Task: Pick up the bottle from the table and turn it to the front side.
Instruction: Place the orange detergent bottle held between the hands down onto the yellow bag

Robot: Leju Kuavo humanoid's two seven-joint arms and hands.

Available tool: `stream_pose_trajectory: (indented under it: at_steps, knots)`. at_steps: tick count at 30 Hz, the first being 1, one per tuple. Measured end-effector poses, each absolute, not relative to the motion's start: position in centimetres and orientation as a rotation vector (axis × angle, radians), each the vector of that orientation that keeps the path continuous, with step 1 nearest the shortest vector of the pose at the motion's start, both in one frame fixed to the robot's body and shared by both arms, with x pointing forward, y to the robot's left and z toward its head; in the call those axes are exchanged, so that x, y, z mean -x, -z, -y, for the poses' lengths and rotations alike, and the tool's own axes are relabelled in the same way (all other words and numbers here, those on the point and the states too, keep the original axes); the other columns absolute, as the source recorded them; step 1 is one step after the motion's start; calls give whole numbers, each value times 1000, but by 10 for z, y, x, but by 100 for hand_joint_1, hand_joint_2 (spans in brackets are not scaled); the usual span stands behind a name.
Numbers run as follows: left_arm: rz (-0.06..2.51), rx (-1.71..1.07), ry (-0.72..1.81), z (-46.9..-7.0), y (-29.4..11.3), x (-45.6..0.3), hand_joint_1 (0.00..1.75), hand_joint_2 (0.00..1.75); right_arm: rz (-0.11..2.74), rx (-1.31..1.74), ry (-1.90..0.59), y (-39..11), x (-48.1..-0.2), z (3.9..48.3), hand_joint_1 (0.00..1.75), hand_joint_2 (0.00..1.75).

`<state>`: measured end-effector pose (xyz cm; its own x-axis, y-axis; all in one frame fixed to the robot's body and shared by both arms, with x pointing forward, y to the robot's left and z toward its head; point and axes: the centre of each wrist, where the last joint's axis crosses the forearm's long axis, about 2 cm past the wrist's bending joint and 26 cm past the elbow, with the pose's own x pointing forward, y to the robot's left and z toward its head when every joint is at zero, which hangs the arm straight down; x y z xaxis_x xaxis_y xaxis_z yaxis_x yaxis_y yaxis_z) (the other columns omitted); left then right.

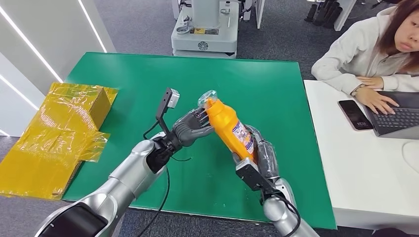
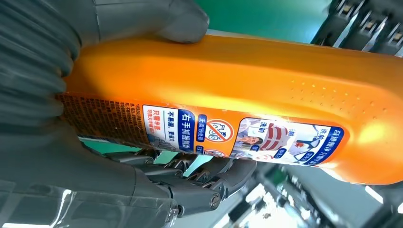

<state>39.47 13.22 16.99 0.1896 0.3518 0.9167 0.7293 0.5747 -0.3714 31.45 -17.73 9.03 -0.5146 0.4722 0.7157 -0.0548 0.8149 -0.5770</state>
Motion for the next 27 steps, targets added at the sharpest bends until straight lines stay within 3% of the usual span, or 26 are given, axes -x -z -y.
stream_pose_trajectory:
  at_steps: [14, 27]
  knots:
    - [1614, 876, 157, -80, -191, -383, 0, 175, 2050, 344, -410, -87, -308, 174, 175, 175]
    - [1669, 865, 212, -55, -207, -376, 0, 175, 2087, 339, -422, -99, -314, 150, 175, 175]
